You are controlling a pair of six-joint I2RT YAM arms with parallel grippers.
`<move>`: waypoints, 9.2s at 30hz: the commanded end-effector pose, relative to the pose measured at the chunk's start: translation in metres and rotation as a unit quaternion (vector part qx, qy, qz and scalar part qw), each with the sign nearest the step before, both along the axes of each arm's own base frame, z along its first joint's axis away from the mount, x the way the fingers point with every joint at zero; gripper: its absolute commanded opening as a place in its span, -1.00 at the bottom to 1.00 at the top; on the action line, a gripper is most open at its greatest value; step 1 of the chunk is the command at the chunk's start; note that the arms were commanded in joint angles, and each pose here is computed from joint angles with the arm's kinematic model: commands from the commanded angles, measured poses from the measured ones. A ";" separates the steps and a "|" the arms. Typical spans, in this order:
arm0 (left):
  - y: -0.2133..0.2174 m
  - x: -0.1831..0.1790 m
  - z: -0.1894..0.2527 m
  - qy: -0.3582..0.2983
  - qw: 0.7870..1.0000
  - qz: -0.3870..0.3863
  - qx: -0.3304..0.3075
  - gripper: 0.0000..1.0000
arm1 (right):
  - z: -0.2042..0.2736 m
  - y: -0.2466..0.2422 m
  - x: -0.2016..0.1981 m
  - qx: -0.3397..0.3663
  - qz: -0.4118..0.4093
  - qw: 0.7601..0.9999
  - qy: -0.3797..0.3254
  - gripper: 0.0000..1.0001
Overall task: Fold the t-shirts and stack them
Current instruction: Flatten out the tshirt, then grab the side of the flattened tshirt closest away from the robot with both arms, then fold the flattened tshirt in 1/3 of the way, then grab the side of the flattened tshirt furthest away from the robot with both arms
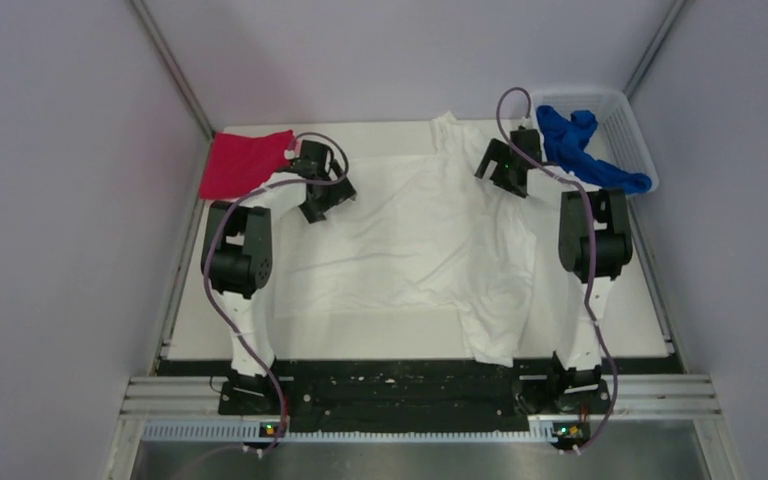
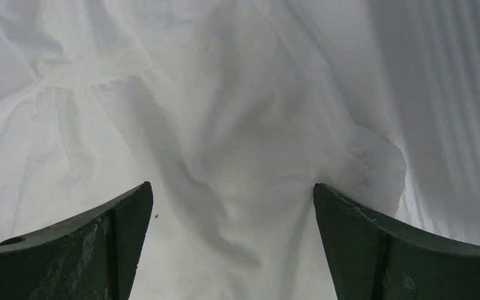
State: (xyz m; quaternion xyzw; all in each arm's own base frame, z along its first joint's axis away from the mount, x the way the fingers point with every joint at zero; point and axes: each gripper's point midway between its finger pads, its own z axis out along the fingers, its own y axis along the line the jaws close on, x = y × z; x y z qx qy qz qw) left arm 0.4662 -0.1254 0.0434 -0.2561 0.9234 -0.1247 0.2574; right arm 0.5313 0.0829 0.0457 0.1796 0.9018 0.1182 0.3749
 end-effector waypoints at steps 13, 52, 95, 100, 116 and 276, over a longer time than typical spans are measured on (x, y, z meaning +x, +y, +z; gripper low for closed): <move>0.020 0.016 0.086 -0.085 0.996 0.022 0.014 0.97 | 0.073 -0.014 0.028 -0.082 0.031 0.996 -0.026 0.97; 0.114 -0.239 -0.023 0.064 0.948 0.305 0.069 -0.13 | 0.142 -0.037 -0.199 -0.020 -0.067 0.984 -0.166 0.97; 0.132 -0.229 0.002 0.024 0.945 0.315 0.089 -1.00 | -0.047 0.057 -0.419 -0.098 0.166 0.950 0.246 -0.38; 0.136 -0.245 0.005 0.033 0.941 0.324 0.093 -1.00 | -0.030 0.052 -0.440 -0.094 0.182 0.941 0.270 -1.00; 0.140 -0.293 0.015 -0.002 0.936 0.349 0.056 -1.00 | 0.016 0.069 -0.473 -0.110 0.233 0.936 0.240 -1.00; 0.117 0.001 0.046 0.013 0.981 0.132 0.143 0.64 | 0.102 0.017 -0.210 -0.026 0.015 0.992 -0.119 0.97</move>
